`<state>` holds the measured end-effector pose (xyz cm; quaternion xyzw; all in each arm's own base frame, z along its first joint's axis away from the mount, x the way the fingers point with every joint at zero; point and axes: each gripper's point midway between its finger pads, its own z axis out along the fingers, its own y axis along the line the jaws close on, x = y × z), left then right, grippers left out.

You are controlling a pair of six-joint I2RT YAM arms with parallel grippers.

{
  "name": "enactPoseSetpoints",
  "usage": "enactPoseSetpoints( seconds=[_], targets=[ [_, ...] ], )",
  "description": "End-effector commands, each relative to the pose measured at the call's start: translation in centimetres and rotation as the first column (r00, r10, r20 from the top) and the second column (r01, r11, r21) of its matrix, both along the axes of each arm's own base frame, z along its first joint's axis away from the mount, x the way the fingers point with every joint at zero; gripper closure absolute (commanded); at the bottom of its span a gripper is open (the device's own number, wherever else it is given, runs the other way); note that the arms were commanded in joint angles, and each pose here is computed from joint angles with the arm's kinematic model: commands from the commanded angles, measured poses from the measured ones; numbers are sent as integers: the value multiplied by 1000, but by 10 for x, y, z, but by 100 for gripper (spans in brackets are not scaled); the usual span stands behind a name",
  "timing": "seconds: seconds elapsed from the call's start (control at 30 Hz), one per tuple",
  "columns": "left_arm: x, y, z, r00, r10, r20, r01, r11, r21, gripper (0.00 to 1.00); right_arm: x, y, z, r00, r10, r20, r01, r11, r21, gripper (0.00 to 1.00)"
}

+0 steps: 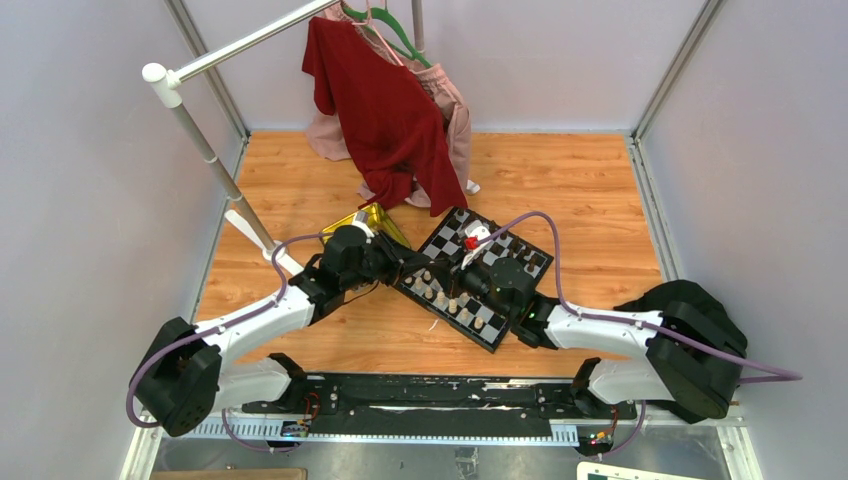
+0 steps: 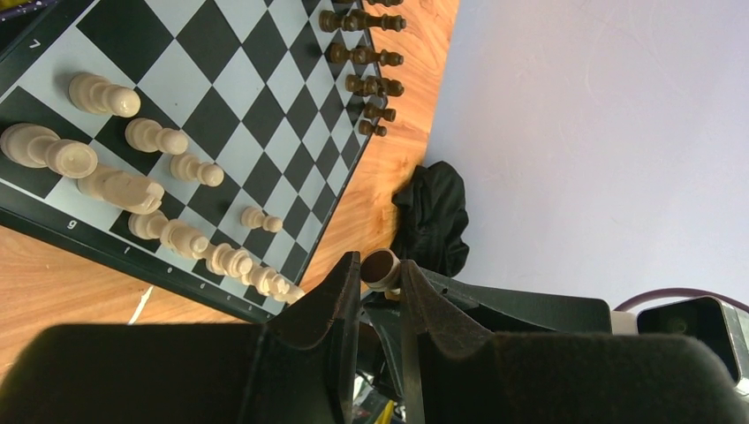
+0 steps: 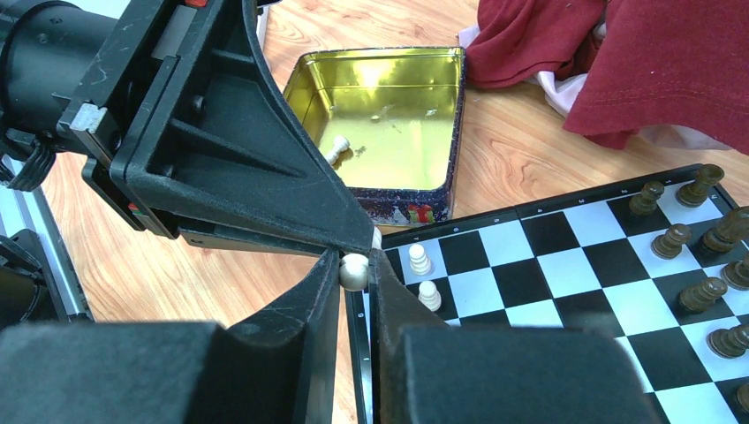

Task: Set up the chess pieces on the board
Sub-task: Place the chess piece on the chessboard.

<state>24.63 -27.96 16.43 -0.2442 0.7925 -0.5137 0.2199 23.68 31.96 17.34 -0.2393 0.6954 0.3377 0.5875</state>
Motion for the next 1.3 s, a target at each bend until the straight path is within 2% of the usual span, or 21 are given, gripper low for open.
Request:
enactPoseSetpoints(
  seconds=[0.0, 0.2, 0.5, 0.57, 0.73, 0.93, 1.07, 1.27],
  targets=[
    [-2, 4, -1, 1000, -3, 23, 3, 1000, 7, 100, 8, -2, 22, 999, -29, 25, 27, 999, 47, 100],
    [-2, 3, -4, 1000, -9, 17, 9, 1000, 13, 98, 8, -3, 21, 999, -28, 23, 27, 999, 44, 100],
    [0, 4, -3, 1000, -4, 30, 3, 1000, 20, 70, 6, -4, 22, 999, -24, 21, 23, 999, 39, 100],
    [1, 4, -3, 1000, -4, 30, 3, 1000, 22, 69, 6, -4, 22, 1000, -23, 22, 22, 999, 36, 100],
    [2, 2, -1, 999, -8, 38, 7, 1000, 25, 54, 6, -3, 22, 1000, -20, 22, 20, 999, 30, 100],
    [6, 4, 2, 999, 2, 54, -5, 999, 43, 45, 7, -4, 21, 1000, -24, 18, 23, 1000, 13, 100],
    [12, 11, 7, 996, 25, 91, -34, 995, 93, 45, 10, -12, 22, 999, -54, 6, 54, 997, -46, 100],
    [23, 37, 16, 977, 69, 202, -118, 963, 241, 45, 11, -43, 7, 981, -169, -94, 140, 956, -258, 100]
  ],
)
